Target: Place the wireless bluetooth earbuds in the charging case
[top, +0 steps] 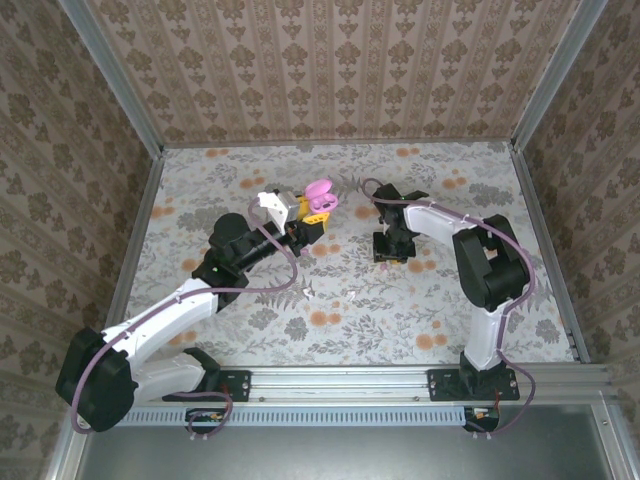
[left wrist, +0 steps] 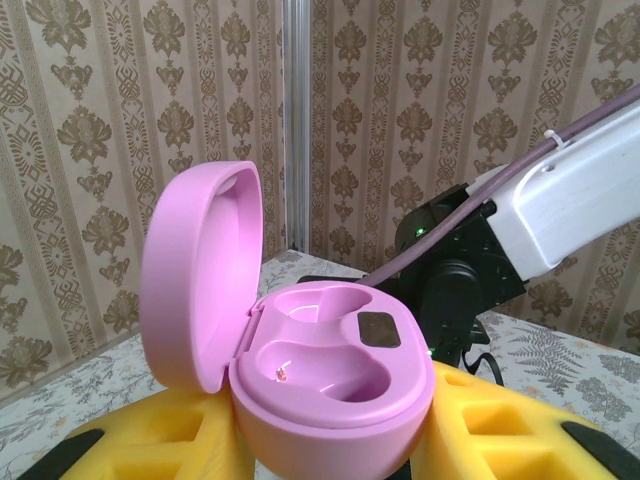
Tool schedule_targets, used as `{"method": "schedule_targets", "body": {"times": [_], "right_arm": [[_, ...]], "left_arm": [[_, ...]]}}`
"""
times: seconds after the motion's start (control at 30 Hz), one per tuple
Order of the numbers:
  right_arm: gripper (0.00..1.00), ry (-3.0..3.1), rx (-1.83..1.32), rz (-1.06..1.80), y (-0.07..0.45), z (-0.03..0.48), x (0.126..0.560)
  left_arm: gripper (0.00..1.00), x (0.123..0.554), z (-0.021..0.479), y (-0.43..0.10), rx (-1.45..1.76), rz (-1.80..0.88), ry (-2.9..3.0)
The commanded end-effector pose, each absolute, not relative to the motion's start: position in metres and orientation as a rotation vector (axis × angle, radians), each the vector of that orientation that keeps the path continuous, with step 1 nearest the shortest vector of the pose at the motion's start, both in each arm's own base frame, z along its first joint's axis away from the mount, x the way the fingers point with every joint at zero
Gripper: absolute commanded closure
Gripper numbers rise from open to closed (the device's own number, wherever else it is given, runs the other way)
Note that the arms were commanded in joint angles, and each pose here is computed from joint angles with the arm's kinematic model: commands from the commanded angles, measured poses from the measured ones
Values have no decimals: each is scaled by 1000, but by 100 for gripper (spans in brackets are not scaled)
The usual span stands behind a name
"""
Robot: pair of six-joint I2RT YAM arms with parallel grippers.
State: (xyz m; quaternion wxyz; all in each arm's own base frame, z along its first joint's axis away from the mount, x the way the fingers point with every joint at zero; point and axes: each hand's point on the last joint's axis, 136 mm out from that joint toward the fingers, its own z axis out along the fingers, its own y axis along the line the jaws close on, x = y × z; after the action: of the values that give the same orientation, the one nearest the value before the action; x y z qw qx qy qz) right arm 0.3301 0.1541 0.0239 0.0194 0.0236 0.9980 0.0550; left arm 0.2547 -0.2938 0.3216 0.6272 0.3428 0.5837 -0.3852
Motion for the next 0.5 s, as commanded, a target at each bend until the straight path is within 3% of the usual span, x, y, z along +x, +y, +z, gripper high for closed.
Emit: {"method": "schedule_targets", "body": {"times": [0.0,0.47], "right_arm": [[68,3116,51,155,157,23,329],[74,3169,-237,139,168,22,312]], "left_arm": [[61,255,332,-291,772,-874,1315],[61,256,334,-292,775,-883,1310]]}}
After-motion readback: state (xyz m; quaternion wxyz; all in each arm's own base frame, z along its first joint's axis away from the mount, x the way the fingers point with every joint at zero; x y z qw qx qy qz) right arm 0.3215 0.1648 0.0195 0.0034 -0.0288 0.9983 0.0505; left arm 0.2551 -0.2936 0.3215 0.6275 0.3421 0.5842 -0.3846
